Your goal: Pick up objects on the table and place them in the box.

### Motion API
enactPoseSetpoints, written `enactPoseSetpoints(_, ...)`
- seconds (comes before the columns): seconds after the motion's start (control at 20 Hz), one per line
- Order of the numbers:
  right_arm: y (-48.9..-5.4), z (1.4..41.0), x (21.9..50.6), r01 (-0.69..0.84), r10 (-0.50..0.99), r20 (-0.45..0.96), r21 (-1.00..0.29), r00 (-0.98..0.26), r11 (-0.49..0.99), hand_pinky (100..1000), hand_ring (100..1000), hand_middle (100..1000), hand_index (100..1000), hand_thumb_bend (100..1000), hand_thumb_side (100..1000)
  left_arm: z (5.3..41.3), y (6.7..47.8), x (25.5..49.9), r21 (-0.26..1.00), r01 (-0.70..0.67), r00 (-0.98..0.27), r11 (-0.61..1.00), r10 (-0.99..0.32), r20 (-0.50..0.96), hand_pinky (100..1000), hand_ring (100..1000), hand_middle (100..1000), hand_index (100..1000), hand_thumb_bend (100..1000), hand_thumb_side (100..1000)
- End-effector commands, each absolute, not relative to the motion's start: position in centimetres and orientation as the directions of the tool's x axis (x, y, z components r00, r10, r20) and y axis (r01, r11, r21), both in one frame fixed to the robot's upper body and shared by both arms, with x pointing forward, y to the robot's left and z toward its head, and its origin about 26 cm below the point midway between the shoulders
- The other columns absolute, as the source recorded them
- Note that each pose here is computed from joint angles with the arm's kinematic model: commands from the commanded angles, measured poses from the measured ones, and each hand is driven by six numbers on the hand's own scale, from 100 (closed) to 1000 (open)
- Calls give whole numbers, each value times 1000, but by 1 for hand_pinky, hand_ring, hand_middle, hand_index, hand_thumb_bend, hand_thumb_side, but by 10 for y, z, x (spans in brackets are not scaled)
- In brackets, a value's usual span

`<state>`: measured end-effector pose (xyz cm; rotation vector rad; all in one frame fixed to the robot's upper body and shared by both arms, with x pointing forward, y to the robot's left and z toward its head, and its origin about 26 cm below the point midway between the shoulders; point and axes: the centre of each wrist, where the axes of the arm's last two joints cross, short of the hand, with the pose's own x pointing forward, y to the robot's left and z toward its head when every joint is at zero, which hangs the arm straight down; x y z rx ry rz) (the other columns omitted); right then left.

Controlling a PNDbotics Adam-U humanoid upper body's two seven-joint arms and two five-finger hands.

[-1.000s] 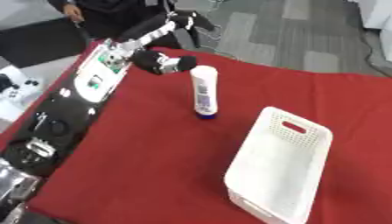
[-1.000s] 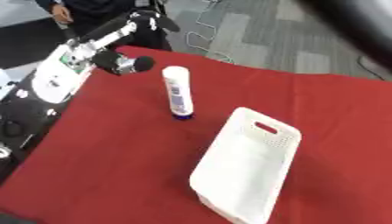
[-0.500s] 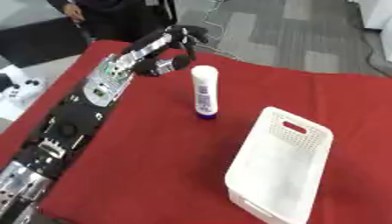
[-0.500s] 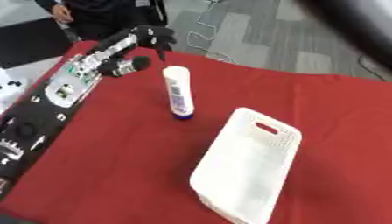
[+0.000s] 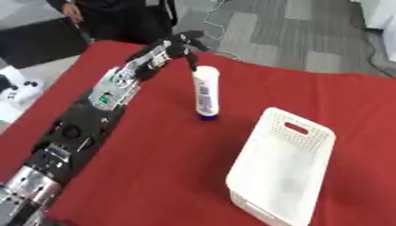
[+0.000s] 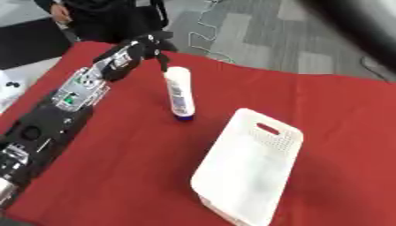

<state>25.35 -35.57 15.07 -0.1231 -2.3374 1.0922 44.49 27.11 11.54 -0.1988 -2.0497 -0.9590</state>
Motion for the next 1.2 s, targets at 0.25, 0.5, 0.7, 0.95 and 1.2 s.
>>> enactPoseSetpoints(0.25,-357,163,255,-108,225,222,-896,-949,430,157,334,397,421,100,1000,118,273,450,523,464,-616,715,-165,771,773,579,755,993,442,1000)
enactPoseSetpoints(0.5,-357,163,255,-110,222,223,-896,-949,429,157,334,397,422,100,1000,115,275,452,514,474,-610,715,-154,777,798,618,779,1000,444,1000)
enactPoseSetpoints(0.7,-357,163,255,-111,221,223,-896,-949,429,157,334,397,421,100,1000,118,274,453,504,483,-612,716,-136,779,842,694,846,1000,459,1000)
enactPoseSetpoints(0.95,-357,164,255,-111,221,224,-895,-949,431,157,334,397,421,100,1000,117,273,454,475,494,-602,728,-108,791,859,724,912,1000,472,1000)
enactPoseSetpoints(1.2,-357,164,255,-113,222,226,-895,-949,432,157,334,397,422,100,1000,117,271,454,462,508,-595,727,-91,798,847,718,933,1000,471,1000)
